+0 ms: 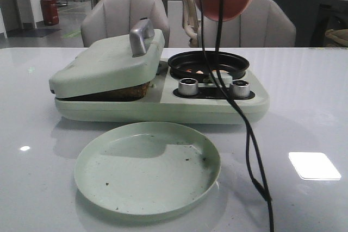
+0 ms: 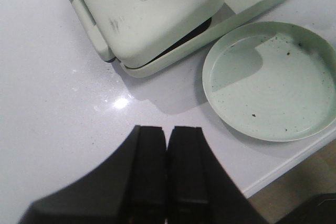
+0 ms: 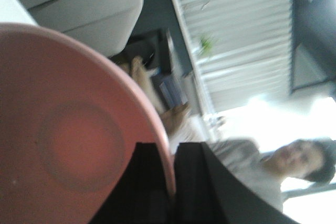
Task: Make breakfast with bread and shrimp
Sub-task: 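Tilt the pink bowl to pour the shrimp into the pan, then return the empty pink bowl to the table with the right gripper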
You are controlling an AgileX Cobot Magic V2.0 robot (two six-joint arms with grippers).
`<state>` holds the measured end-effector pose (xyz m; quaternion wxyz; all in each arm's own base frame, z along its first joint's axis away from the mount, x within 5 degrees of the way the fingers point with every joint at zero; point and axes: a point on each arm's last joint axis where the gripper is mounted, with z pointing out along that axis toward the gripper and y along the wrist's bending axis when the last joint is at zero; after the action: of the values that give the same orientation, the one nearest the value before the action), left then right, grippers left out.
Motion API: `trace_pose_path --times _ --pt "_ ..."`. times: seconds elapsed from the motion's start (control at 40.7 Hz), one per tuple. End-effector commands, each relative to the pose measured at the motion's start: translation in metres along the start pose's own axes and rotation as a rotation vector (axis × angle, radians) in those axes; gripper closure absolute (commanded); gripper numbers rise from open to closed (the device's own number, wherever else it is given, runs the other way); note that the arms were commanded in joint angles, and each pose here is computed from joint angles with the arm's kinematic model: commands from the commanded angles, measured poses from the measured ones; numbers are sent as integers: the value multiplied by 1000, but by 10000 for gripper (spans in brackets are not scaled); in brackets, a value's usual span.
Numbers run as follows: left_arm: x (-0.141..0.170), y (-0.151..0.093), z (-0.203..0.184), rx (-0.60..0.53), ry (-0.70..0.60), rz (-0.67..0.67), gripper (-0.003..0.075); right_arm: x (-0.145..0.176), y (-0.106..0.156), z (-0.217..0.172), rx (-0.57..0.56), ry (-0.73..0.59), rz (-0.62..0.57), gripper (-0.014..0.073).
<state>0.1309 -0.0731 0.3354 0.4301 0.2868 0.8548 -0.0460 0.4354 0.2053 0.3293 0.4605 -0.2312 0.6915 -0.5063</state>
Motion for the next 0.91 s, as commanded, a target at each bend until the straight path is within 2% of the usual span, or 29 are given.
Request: trace_pose_path --times 0.0,0.123,0.246,0.417,0.516,0.589,0.712,0.884 --pt "-13 1 -6 -4 -101 -1 619 17 -83 -15 2 97 238 552" --pt "-13 1 -6 -4 -101 -1 619 56 -108 -11 -204 221 399 552" --pt "-13 1 -6 -5 -101 1 619 112 -120 -4 -358 335 449 552" --pt "-13 1 -6 -5 -101 1 619 194 -107 0 -637 525 533 552" --pt "-13 1 -6 -5 -101 1 619 233 -89 1 -789 600 652 552" --pt "-13 1 -6 -5 -101 1 619 256 -74 2 -859 641 744 552" --pt "-13 1 -6 -5 -101 1 619 288 -53 6 -873 689 851 552" --pt "-13 1 -6 -5 -101 1 619 307 -37 7 -824 674 891 552"
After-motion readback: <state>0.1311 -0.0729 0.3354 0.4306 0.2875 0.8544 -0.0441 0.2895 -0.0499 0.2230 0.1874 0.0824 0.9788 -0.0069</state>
